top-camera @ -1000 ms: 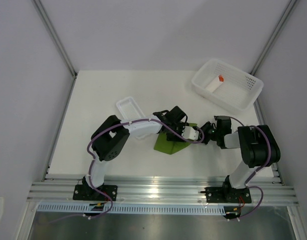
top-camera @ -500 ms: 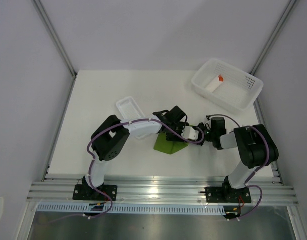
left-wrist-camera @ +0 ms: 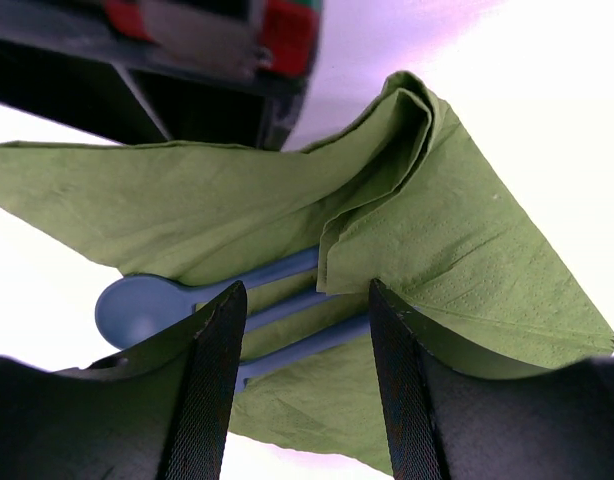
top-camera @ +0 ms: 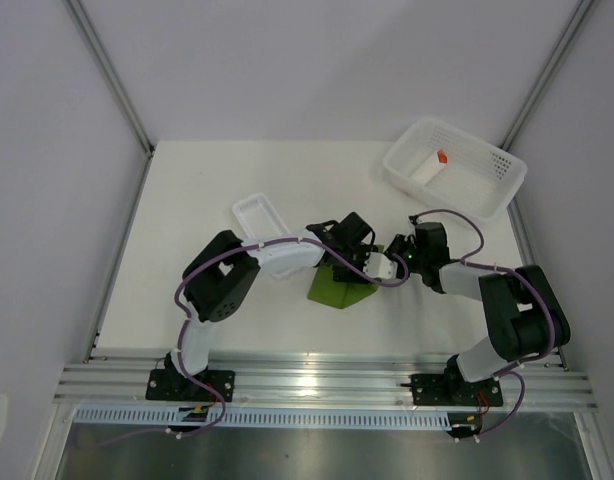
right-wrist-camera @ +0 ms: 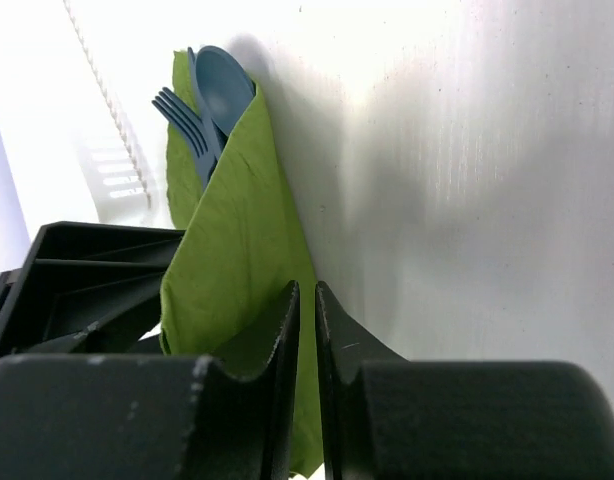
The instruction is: Place the utensils on the paper napkin and roll it up
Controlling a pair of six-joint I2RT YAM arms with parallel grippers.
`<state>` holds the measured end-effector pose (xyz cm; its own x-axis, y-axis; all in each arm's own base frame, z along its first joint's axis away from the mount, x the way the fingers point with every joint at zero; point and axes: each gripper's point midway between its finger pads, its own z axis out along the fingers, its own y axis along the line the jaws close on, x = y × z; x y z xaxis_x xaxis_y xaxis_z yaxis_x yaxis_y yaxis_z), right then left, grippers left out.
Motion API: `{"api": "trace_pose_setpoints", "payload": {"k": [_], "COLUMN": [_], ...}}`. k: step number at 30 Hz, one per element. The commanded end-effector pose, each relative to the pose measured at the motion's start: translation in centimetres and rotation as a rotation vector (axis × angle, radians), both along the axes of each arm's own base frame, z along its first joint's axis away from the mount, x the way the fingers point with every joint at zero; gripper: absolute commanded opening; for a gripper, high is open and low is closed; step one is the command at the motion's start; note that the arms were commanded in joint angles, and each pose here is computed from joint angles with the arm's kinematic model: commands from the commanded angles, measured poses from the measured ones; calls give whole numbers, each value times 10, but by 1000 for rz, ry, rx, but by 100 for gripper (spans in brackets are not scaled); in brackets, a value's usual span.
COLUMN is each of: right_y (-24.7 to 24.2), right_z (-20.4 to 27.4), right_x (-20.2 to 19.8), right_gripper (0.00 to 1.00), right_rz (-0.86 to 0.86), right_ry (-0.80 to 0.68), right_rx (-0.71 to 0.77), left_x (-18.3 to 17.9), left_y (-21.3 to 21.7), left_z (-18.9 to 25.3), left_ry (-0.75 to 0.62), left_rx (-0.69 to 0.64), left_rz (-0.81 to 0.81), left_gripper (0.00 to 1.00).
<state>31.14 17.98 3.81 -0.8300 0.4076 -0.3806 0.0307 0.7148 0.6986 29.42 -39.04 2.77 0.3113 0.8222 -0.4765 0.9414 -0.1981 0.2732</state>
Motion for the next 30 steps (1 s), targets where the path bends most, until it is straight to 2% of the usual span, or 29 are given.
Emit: {"api": "trace_pose_setpoints", "payload": {"k": [1,10,20,30], "right_y": [2,25,24,19], "right_z": [5,11,-6,-18], "right_x": [7,-1,-17,-17], "right_gripper": [14,11,10,9], "right_rz": [21,84,88,88], "right_ry": [-56,-78,-42,-27], "right_rx": [-56,-4,-49,-88], "left_x": [2,2,9,6], "left_y": [-9,-10,-7,4], "left_z": [4,4,21,47], "left_ry": [-13,-13,-5,52], "left_rx": [-19,-20,-62,-86], "left_rz": [-7,-6,45,89], "left_gripper": [56,56,57,66]}}
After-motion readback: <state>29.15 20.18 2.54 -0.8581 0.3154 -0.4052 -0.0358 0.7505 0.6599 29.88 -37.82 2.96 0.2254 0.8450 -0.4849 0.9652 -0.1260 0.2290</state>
